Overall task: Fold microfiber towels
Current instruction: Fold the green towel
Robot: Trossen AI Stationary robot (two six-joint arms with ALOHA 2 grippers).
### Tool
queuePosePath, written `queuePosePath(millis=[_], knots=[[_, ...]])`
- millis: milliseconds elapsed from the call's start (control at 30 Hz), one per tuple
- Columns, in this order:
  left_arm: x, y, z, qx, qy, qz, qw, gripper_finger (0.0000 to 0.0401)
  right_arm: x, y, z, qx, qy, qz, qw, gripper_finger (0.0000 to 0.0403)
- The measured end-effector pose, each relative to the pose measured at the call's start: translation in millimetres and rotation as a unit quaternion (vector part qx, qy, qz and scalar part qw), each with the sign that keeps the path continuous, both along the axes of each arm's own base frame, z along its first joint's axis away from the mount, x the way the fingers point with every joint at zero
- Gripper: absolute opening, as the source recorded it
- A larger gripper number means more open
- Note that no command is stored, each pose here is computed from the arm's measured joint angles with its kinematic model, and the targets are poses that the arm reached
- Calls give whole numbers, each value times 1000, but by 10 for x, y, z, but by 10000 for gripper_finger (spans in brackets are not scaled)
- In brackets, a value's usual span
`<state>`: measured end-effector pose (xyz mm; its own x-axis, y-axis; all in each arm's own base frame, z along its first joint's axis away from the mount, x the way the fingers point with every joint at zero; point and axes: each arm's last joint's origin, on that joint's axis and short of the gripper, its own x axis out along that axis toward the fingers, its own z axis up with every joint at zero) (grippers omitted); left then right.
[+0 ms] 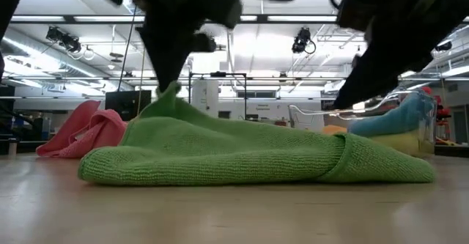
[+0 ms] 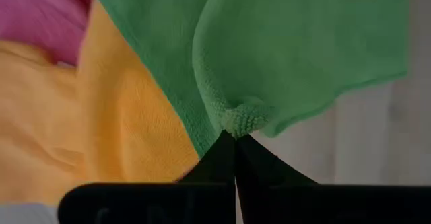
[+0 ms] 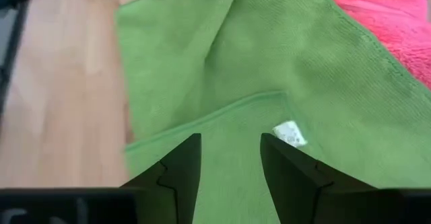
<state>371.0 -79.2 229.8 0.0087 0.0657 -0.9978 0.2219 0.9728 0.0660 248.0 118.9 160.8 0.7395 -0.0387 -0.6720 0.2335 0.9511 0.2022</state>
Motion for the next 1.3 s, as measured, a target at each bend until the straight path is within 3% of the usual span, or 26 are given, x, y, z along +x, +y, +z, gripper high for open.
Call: queuePosePath(millis=[200, 300, 467, 600, 800, 1000, 1167, 1300], knots=[[-299, 301, -197, 1, -9, 24, 1000, 4, -139, 99, 164, 27, -20, 8, 999, 161], [-426, 503, -72, 6, -36, 36, 999, 7, -169, 132, 197, 42, -25, 6, 999, 161], [-619, 861, 304, 64, -97, 62, 991, 4, -160, 138, 218, 62, -28, -6, 998, 161], [-673, 1137, 448, 75, -137, 99, 983, 9, -138, 111, 215, 47, -34, -12, 998, 161], [-605, 1345, 151, 56, -111, 130, 984, 13, -11, -24, 99, 11, -23, -32, 999, 170], [-577, 1340, -11, 42, -124, 135, 982, 110, 155, -250, 77, 13, -32, -43, 998, 200], [-651, 1299, 198, -5, -147, 134, 980, 201, 249, -453, 105, -4, -46, -49, 998, 224], [-739, 1217, 354, -25, -165, 151, 974, 233, 365, -559, 93, -47, -72, -9, 996, 227]])
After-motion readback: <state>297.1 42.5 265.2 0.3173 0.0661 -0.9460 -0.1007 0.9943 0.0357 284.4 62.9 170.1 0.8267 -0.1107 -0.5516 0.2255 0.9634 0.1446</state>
